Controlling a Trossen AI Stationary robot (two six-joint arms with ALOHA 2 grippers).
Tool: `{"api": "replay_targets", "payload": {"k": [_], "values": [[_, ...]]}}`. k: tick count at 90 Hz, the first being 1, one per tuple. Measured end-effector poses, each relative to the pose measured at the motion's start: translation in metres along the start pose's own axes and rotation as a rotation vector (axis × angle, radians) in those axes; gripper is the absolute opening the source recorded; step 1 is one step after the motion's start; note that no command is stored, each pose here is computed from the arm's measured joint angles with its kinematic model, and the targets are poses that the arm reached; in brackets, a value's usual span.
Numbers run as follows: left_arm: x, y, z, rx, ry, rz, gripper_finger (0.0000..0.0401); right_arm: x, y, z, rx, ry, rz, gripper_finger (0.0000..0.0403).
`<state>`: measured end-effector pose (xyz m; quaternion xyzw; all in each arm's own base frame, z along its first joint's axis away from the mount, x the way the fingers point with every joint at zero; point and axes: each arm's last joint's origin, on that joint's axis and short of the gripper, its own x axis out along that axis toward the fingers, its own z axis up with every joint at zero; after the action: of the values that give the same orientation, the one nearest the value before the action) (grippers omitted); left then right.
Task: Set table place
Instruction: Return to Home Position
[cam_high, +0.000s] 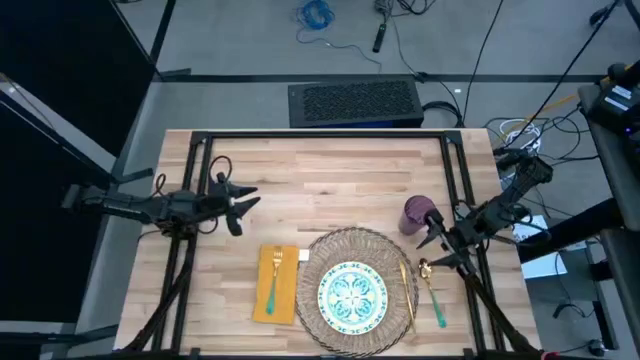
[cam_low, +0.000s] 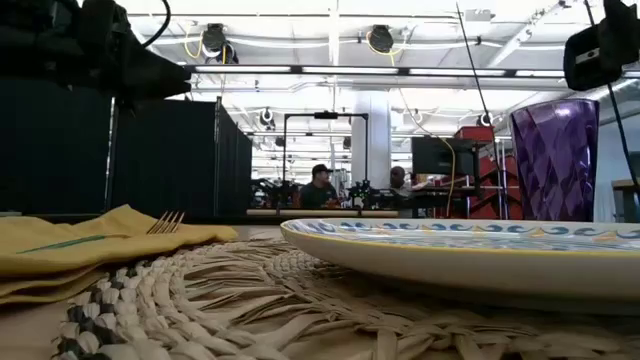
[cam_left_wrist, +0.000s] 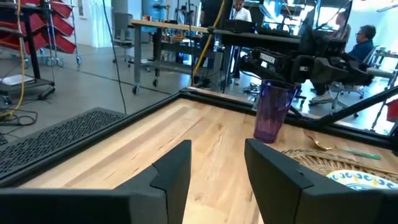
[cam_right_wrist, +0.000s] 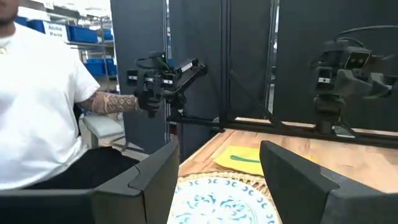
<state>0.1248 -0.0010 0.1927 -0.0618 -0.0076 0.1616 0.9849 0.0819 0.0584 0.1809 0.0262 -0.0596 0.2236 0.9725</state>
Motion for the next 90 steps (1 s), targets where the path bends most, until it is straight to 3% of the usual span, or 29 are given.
{"api": "replay_targets", "payload": {"k": [56, 77, 90], "values": [[0.000, 0.000, 0.000, -0.002, -0.005, 0.004, 0.0136, -0.002, -0.041, -0.004, -0.032, 0.037, -0.447, 0.0210], [0.000, 0.000, 0.000, -0.001, -0.004, 0.004, 0.0136, -0.004, -0.048, -0.004, -0.041, 0.036, -0.512, 0.0210], [0.000, 0.000, 0.000, -0.001, -0.005, 0.004, 0.0136, -0.004, -0.048, -0.003, -0.042, 0.037, -0.485, 0.0210]]}}
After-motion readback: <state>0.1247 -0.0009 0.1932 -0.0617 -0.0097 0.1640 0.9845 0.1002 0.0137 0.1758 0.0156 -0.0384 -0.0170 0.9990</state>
